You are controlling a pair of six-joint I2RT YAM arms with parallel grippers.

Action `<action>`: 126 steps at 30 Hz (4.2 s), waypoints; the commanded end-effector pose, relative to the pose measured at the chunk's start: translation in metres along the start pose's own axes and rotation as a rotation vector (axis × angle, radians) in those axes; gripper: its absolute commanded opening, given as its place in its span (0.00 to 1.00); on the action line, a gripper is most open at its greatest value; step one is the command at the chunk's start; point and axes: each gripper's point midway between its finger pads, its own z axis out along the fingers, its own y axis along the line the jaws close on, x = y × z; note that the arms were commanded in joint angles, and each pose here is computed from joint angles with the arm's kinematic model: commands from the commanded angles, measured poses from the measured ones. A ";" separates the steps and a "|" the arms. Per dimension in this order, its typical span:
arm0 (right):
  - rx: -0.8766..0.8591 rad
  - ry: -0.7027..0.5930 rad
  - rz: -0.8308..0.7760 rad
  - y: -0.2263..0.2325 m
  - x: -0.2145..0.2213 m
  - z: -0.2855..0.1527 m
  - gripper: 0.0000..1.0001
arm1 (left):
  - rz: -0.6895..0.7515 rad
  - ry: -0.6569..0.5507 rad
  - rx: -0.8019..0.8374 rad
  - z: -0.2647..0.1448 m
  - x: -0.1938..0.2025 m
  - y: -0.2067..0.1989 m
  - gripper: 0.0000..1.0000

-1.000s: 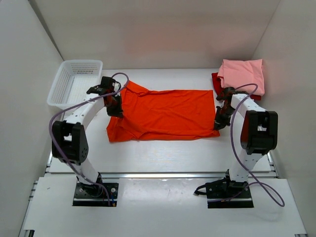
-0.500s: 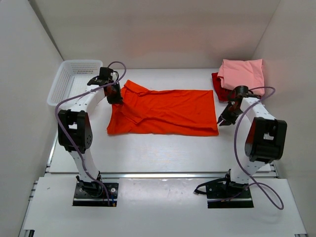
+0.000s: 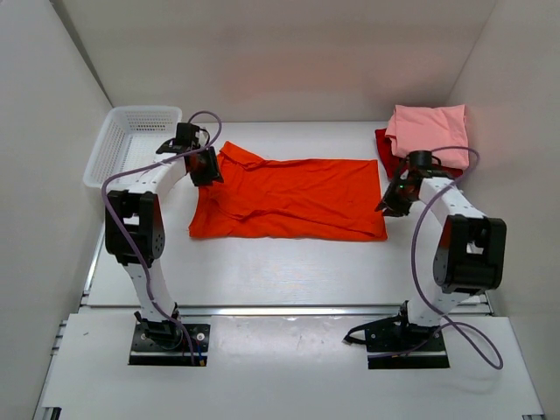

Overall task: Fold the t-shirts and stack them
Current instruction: Fold the flattened tshirt in 1/3 of the way

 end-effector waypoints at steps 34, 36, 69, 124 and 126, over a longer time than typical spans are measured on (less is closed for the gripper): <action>0.310 0.062 -0.555 0.006 0.007 0.010 0.00 | 0.003 0.005 0.057 -0.035 0.039 -0.006 0.51; 0.272 0.053 -0.544 0.014 -0.004 0.012 0.00 | 0.008 0.005 0.059 -0.035 0.039 -0.007 0.51; 0.341 0.232 -0.294 -0.029 0.039 0.035 0.00 | 0.018 0.170 -0.027 0.018 0.106 -0.002 0.50; 0.120 -0.017 -0.406 0.015 -0.026 0.039 0.00 | 0.021 0.100 0.116 -0.028 0.130 -0.032 0.56; 0.115 -0.015 -0.404 0.016 -0.025 0.038 0.00 | 0.020 0.115 0.108 -0.027 0.134 -0.031 0.56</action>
